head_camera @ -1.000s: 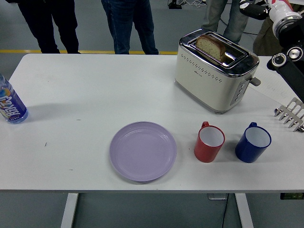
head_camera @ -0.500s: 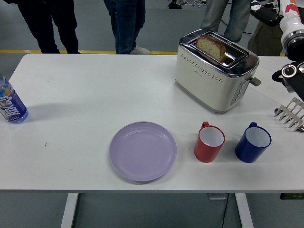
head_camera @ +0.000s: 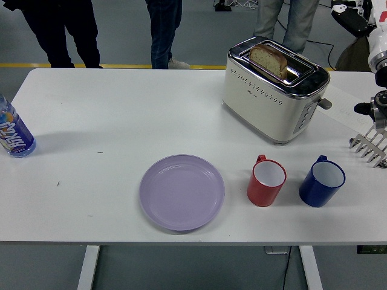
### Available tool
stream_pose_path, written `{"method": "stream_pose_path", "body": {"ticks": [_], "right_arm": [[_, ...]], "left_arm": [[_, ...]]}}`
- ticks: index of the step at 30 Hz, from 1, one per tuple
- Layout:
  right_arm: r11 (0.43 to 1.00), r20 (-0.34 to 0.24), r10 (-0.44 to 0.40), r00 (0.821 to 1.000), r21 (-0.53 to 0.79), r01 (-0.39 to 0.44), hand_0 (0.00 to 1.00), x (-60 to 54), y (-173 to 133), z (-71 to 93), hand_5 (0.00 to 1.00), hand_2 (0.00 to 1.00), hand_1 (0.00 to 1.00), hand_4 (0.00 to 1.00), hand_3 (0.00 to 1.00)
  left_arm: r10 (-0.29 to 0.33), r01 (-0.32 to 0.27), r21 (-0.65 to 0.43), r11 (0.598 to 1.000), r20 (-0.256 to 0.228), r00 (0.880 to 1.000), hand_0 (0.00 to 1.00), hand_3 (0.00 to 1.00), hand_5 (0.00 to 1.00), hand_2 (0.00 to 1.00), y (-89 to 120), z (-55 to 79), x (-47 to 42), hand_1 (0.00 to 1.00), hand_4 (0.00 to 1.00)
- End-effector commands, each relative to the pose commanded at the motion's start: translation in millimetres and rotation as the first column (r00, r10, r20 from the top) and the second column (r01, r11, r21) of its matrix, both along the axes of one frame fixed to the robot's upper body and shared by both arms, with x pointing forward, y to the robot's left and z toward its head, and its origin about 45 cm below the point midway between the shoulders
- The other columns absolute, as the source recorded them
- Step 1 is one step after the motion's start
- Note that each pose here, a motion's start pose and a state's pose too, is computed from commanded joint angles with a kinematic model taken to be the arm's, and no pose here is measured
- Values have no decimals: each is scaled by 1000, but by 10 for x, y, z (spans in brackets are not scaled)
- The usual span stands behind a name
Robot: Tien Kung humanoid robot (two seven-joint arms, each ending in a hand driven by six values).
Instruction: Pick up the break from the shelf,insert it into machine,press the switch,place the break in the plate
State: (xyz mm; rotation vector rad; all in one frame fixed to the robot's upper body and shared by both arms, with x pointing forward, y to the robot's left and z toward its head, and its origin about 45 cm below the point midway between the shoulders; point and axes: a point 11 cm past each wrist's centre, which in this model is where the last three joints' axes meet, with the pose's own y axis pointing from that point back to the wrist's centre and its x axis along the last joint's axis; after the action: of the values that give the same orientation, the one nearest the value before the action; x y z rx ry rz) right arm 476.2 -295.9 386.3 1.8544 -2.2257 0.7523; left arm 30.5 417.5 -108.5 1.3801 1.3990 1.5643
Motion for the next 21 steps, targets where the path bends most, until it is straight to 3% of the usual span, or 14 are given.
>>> {"method": "stream_pose_path", "body": {"ticks": [12, 21], "right_arm": [[999, 19, 8, 1000, 47, -8, 688, -108, -151, -205, 329, 669, 630, 497, 748], [997, -5, -31, 1000, 73, 31, 697, -221, -351, -385, 304, 667, 635, 485, 744]], "left_arm": [[1, -1, -3, 1000, 1, 1000, 341, 729, 998, 598, -10, -3, 0, 450, 601], [2, -2, -4, 1000, 2, 1000, 341, 730, 998, 598, -17, -5, 3, 452, 596]]}}
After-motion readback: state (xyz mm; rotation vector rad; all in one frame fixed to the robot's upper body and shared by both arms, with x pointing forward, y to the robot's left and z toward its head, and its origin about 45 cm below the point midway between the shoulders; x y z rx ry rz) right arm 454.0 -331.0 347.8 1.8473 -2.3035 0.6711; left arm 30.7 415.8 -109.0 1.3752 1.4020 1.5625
